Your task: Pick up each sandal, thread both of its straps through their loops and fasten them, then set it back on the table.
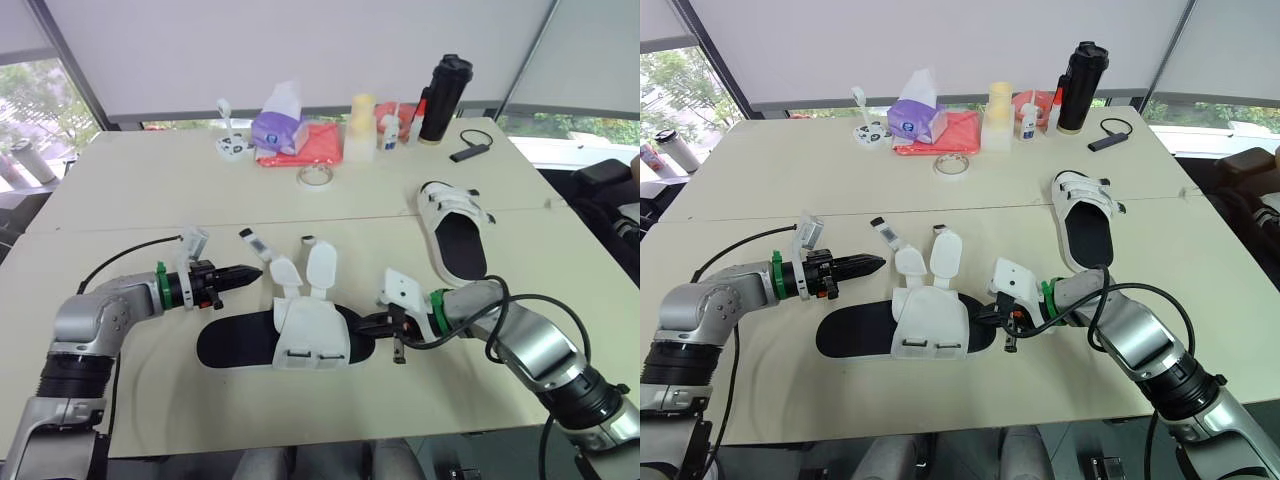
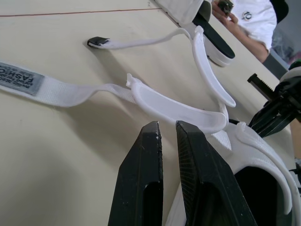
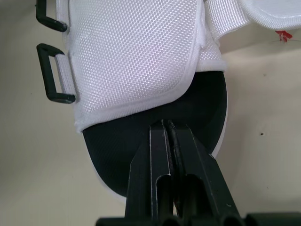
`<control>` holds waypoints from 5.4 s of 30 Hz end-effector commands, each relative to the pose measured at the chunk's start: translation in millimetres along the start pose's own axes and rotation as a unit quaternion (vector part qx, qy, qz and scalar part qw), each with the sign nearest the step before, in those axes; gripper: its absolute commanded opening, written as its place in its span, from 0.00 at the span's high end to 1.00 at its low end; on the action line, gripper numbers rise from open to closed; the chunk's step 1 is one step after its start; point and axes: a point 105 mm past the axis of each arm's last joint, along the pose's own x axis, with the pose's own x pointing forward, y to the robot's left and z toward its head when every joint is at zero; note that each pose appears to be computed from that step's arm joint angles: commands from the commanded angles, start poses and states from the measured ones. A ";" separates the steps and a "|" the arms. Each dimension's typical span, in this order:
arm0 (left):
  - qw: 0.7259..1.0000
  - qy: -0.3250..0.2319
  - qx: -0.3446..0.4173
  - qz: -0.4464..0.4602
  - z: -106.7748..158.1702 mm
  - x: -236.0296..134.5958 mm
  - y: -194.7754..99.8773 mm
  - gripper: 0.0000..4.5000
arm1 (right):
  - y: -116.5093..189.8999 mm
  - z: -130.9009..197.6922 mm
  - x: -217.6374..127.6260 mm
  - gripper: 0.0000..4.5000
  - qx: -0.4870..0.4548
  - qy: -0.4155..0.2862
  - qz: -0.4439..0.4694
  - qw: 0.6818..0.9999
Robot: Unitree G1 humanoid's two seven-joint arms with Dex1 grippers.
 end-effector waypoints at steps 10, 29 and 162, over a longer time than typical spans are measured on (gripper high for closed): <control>0.989 -0.070 -0.130 -0.017 13.5 3.6 4.0 0.88 | 7.0 5.1 0.1 0.98 -0.018 -0.001 0.005 1.000; 0.973 -0.082 -0.216 0.007 -8.4 -12.9 15.0 0.01 | 3.8 4.5 -1.5 1.00 -0.023 0.004 0.001 1.000; 0.796 0.117 0.526 -0.276 15.5 -26.6 -99.1 0.02 | -6.4 8.0 -0.1 1.00 -0.061 0.005 -0.002 0.998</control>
